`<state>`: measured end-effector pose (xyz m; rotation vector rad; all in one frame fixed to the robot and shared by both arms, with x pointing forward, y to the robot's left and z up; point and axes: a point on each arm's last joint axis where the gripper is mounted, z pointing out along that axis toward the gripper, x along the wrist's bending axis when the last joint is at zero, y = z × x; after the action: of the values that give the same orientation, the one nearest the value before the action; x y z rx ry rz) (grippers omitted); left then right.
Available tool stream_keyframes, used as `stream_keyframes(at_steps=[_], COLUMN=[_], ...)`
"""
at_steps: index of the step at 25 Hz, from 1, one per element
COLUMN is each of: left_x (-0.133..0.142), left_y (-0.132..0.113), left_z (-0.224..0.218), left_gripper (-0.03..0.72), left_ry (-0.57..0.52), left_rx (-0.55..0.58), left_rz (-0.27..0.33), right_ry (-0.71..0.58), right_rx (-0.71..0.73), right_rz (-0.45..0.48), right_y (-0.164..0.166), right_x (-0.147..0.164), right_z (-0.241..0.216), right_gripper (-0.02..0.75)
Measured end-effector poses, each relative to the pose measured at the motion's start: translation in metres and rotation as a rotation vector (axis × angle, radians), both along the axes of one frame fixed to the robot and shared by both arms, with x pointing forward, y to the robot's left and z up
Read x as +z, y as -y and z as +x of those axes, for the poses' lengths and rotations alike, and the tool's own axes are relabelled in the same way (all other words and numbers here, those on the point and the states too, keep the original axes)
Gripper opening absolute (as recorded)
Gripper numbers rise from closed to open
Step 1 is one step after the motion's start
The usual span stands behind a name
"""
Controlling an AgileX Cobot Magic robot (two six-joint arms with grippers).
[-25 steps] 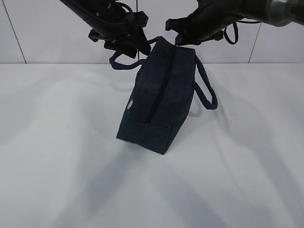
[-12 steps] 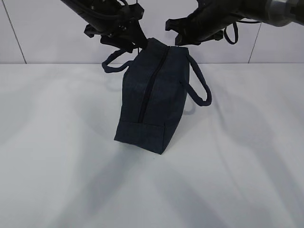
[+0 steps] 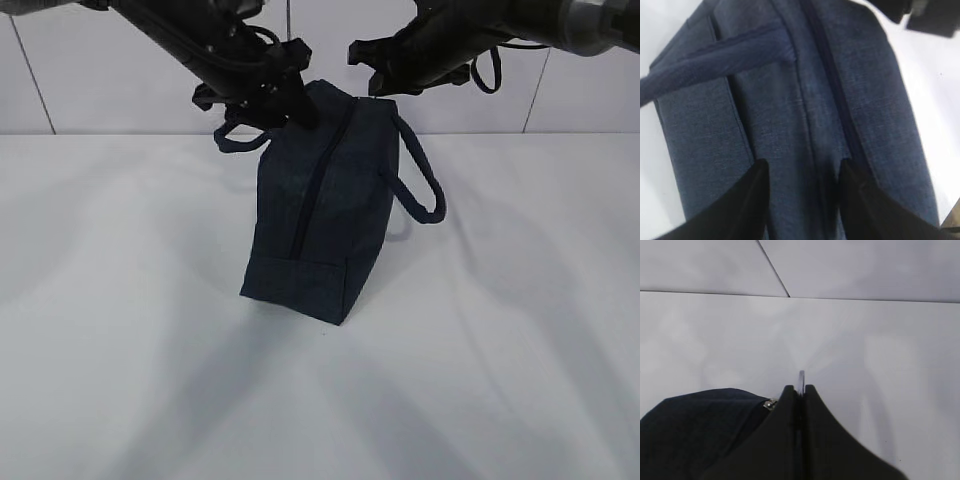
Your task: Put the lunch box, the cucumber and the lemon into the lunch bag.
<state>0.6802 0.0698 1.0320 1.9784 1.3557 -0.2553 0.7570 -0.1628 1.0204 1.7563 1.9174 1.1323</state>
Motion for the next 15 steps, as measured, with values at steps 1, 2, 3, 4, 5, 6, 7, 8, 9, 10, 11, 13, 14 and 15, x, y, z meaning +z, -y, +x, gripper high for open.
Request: stream_keyframes(at_steps=[1, 2, 3, 4, 5, 6, 7, 8, 9, 10, 11, 13, 14, 15], left_x=[-0.004, -0.009, -0.013, -0.018, -0.019, -0.019, -0.019, -0.020, -0.020, -0.020, -0.020, -0.021, -0.021, -0.021], left_y=[0.001, 0.002, 0.003, 0.004, 0.004, 0.004, 0.004, 0.003, 0.002, 0.002, 0.001, -0.001, -0.001, -0.001], left_z=[0.001, 0.002, 0.002, 0.003, 0.002, 0.002, 0.001, 0.001, 0.000, -0.001, -0.002, -0.005, -0.005, -0.006], left_gripper=[0.329, 0.328, 0.322, 0.298, 0.266, 0.222, 0.146, 0.088, 0.046, 0.011, 0.000, -0.009, -0.010, -0.011], left_ry=[-0.012, -0.028, -0.043, -0.059, -0.068, -0.072, -0.077, -0.087, -0.095, -0.107, -0.118, -0.145, -0.152, -0.160], left_rx=[0.001, 0.001, -0.001, -0.003, -0.008, -0.011, -0.015, -0.021, -0.026, -0.036, -0.044, -0.063, -0.069, -0.075], left_rz=[-0.005, -0.012, -0.017, -0.018, -0.017, -0.016, -0.014, -0.011, -0.009, -0.003, 0.000, 0.009, 0.011, 0.015], right_ry=[0.000, 0.000, 0.000, 0.000, 0.000, 0.000, 0.000, 0.000, 0.000, -0.002, -0.004, -0.009, -0.014, -0.020], right_rx=[0.000, 0.000, 0.000, 0.000, 0.000, 0.000, 0.000, 0.000, 0.000, 0.000, 0.001, 0.002, 0.003, 0.004], right_rz=[0.000, 0.000, 0.000, 0.000, 0.000, 0.002, 0.002, 0.002, 0.002, 0.002, 0.003, 0.007, 0.012, 0.013], right_y=[0.000, 0.000, 0.000, 0.000, 0.000, 0.000, 0.000, 0.000, 0.000, 0.000, 0.000, -0.001, -0.001, -0.001], right_x=[0.000, 0.000, 0.000, 0.000, 0.000, 0.000, 0.000, 0.000, 0.000, 0.000, 0.000, 0.000, 0.000, -0.001], right_z=[0.000, 0.000, 0.000, 0.000, 0.000, 0.000, 0.000, 0.000, 0.000, 0.000, 0.000, -0.001, -0.001, -0.001], right_gripper=[0.017, 0.017, 0.017, 0.017, 0.017, 0.017, 0.017, 0.017, 0.017, 0.017, 0.017, 0.017, 0.017, 0.017])
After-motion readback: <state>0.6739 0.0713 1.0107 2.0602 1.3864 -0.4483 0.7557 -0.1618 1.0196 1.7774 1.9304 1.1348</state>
